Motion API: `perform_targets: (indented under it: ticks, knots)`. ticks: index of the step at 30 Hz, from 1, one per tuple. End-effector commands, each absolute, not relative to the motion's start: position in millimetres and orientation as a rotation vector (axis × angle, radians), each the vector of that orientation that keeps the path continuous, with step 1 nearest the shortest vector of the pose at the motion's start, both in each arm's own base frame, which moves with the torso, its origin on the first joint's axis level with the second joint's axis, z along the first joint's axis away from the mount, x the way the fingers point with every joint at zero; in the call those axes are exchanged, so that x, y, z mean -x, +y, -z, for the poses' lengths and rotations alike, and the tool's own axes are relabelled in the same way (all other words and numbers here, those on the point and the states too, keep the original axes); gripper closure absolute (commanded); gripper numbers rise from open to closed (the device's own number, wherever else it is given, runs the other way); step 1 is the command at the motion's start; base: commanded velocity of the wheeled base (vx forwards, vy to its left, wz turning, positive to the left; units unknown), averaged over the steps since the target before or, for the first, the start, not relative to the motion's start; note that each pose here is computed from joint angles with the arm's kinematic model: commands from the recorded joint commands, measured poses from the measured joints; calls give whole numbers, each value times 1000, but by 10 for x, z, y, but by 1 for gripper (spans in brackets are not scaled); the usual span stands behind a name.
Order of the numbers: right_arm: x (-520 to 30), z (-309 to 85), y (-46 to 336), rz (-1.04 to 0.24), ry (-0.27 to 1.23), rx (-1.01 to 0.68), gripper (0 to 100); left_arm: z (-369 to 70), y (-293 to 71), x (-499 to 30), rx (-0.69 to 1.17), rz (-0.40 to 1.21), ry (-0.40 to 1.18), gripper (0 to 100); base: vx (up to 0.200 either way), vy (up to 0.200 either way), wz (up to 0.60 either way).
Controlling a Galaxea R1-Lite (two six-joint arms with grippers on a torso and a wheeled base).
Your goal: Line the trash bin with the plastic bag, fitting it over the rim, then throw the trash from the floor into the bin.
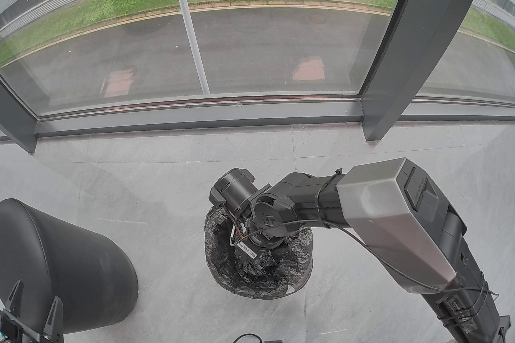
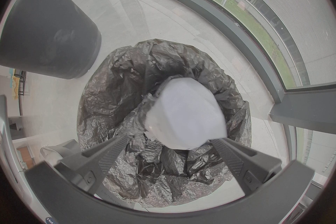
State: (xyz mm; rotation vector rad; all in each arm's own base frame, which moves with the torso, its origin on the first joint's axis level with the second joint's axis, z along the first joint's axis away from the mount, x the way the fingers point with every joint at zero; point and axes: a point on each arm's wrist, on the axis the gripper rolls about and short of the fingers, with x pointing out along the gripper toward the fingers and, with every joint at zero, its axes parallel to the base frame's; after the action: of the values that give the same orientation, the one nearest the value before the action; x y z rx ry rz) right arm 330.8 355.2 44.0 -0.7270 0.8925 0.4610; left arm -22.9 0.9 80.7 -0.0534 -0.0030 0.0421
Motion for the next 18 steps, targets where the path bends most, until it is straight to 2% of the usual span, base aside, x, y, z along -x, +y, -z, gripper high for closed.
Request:
perform_targets:
  ticks: [1,8,15,16,18]
  knots:
    - [-3273,-472,3587,-472,879,730,0,-780,9,235,54,-43,-10,0,0,0,0]
    - [-3196,-664,3621,-487,840,724,0,-780,9,235,54,-43,-10,0,0,0,0]
    - [-3181,-743,3621,-446,807,741,0,-780,9,235,54,-43,-10,0,0,0,0]
    - [-3181,-743,3621,-446,807,741,100,-780,9,235,54,-43,-10,0,0,0,0]
    - [-3181,-743,3621,-446,807,743,100,-780,9,235,54,-43,-10,0,0,0,0]
